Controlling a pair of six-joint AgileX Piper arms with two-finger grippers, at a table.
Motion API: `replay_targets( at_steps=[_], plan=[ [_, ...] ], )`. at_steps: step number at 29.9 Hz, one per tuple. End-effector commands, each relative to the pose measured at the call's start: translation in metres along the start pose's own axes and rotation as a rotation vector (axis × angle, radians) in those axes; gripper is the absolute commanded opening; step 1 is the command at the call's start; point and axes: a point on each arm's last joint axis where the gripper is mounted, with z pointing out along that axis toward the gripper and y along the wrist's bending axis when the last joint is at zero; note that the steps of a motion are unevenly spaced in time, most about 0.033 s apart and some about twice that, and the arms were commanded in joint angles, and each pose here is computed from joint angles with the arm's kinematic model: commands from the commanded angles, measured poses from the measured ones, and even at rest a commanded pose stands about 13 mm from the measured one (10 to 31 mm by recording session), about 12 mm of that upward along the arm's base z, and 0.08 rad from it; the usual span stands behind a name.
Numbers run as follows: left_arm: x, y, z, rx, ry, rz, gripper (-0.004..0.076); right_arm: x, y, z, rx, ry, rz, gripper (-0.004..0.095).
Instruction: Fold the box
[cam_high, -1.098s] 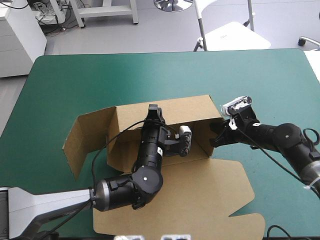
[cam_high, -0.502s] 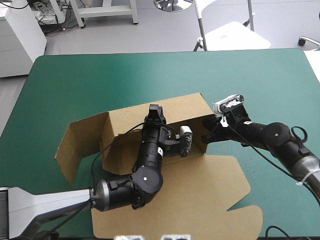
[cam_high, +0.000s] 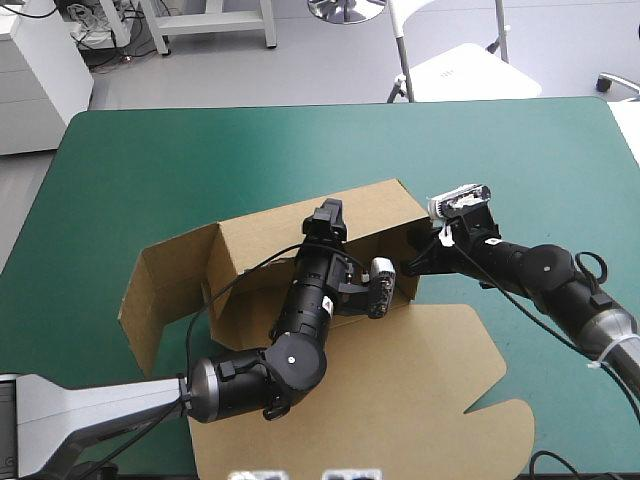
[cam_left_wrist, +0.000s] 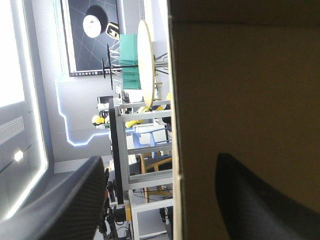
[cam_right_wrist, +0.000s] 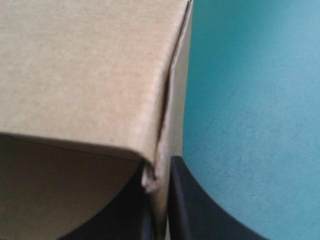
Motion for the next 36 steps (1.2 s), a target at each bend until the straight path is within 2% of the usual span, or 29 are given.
replay_targets(
  at_steps=[1,9,13,23,25,26,27,30,36],
  plan=[
    [0.005,0.022,-0.007,-0.083,0.006,-0.036,0.0464,-0.015,-0.008,-0.005,0.090,-0.089,0.021,-0.0017],
    [0.004,0.023,-0.007,-0.093,0.002,-0.029,0.0463,-0.034,-0.015,0.003,0.132,-0.135,0.042,-0.0017],
    [0.004,0.023,-0.008,-0.094,0.000,-0.028,0.0464,-0.039,-0.021,0.015,0.149,-0.110,0.033,-0.0017],
    [0.005,0.023,-0.008,-0.096,0.007,-0.028,0.0452,-0.048,-0.050,0.022,0.174,-0.025,0.133,-0.0017],
    [0.005,0.022,-0.008,-0.092,0.011,-0.032,0.0414,-0.050,-0.053,0.019,0.183,-0.007,0.133,-0.0017],
    [0.005,0.022,-0.008,-0.090,0.015,-0.035,0.0363,-0.049,-0.054,0.019,0.187,0.009,0.129,-0.0017],
    [0.006,0.022,-0.008,-0.084,0.021,-0.041,0.0289,-0.049,-0.054,0.018,0.189,0.024,0.126,-0.0017],
    [0.009,0.019,-0.008,-0.055,0.052,-0.069,-0.0011,-0.047,-0.054,0.018,0.194,0.049,0.117,-0.0017],
    [0.016,0.024,-0.012,0.068,0.052,-0.239,0.0000,-0.045,-0.053,0.018,0.188,0.070,0.116,-0.0017]
  ],
)
